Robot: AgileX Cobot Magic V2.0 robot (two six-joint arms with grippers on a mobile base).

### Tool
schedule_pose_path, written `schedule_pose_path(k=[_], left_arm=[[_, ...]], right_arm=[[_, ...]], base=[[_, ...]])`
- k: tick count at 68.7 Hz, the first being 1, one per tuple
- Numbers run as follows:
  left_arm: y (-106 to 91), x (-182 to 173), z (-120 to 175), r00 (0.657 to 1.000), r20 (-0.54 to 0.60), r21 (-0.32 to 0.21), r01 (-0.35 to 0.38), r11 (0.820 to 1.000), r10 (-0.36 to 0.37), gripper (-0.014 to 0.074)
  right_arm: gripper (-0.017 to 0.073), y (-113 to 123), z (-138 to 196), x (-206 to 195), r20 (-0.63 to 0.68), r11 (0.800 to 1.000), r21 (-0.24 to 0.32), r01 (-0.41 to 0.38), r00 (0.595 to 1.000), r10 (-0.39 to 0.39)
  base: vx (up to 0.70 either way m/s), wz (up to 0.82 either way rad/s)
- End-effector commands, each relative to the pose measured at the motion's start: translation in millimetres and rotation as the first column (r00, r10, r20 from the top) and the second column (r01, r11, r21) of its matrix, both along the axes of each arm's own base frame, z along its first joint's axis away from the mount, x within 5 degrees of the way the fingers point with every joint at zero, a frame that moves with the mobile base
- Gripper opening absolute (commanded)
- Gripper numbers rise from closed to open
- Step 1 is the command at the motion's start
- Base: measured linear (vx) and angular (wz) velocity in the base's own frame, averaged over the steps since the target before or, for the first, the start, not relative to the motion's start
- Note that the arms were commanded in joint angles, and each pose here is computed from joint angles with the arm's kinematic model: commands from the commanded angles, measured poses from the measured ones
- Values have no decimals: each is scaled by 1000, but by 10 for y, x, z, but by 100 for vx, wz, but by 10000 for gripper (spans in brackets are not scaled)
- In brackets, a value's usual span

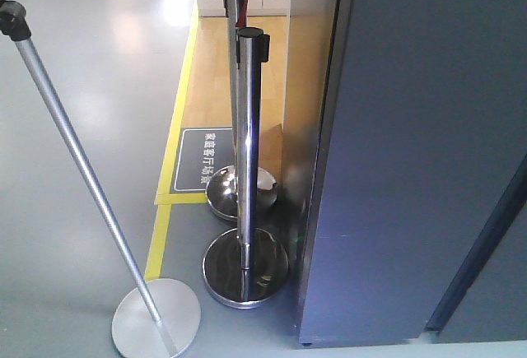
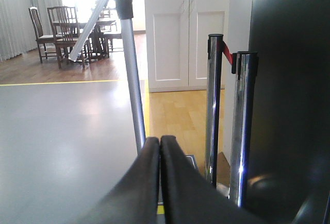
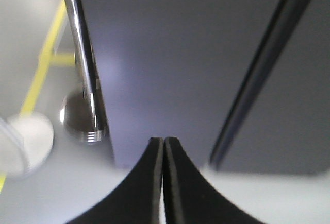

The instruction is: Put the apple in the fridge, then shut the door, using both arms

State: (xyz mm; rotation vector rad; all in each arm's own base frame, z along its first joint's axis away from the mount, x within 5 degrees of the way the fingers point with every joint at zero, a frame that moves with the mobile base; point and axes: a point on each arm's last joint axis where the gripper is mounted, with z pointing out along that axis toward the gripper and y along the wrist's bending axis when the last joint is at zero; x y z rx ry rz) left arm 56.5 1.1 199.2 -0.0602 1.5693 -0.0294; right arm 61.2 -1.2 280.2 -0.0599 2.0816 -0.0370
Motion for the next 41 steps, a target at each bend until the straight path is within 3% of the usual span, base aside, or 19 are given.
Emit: schedule_pose_path(k=[1, 9, 20, 30, 41], left_arm=[[-4, -24, 132, 994, 107, -9, 7, 1000, -6, -6], [-4, -24, 132, 994, 107, -9, 7, 1000, -6, -6], [-4, -24, 132, 994, 107, -9, 7, 1000, -6, -6], [-4, -24, 132, 994, 107, -9, 7, 1000, -6, -6], [-4, -23, 126, 995, 99, -9, 7, 1000, -6, -6]], right_arm=[[-3, 15, 80, 61, 293, 1000, -18, -23, 956, 27], [-3, 37, -138, 42, 468, 999, 2, -45, 883, 39], [-3, 50, -492, -8, 581, 998, 17, -65, 813, 43], [-3, 50, -677, -50, 619, 997, 21, -68, 784, 40], [-3, 47, -690, -66, 612, 998, 17, -65, 790, 41]], base=[[0, 0], [0, 0], [0, 0], [0, 0], [0, 0]])
